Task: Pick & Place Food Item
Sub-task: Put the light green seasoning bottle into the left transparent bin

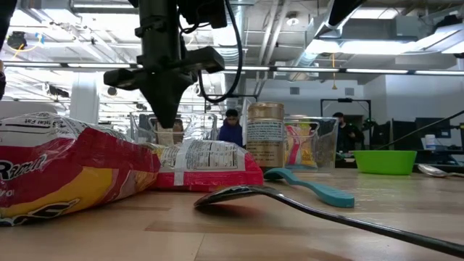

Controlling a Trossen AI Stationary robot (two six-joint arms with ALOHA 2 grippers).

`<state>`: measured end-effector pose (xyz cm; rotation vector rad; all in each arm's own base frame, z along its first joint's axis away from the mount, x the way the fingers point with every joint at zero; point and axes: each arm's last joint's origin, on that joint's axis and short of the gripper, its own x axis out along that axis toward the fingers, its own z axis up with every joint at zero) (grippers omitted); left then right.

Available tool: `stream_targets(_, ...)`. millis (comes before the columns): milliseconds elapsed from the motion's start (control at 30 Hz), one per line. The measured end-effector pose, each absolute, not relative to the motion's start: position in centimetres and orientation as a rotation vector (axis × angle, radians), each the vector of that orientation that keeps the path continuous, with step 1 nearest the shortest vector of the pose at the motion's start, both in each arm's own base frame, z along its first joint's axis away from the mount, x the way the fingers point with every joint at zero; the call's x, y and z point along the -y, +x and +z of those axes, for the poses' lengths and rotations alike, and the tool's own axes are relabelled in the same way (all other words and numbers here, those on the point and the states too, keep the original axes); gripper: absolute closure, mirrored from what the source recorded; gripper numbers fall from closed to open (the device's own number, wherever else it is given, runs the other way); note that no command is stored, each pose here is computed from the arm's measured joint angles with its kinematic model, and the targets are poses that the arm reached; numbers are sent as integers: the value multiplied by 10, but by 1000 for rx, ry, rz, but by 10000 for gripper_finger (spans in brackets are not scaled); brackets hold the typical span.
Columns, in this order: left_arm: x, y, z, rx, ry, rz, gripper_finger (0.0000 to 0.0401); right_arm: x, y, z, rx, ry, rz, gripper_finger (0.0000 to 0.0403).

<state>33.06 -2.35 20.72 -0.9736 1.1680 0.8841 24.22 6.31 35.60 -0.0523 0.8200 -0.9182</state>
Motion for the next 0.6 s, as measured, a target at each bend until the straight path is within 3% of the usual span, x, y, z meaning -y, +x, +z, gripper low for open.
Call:
stream_targets(167, 25, 330, 207, -1196, -973, 849, 336, -63, 242, 356, -820, -53, -918, 403)
stream_targets(600, 24, 331, 207, -1173, -997, 883, 171, -63, 242, 356, -820, -52, -919, 403)
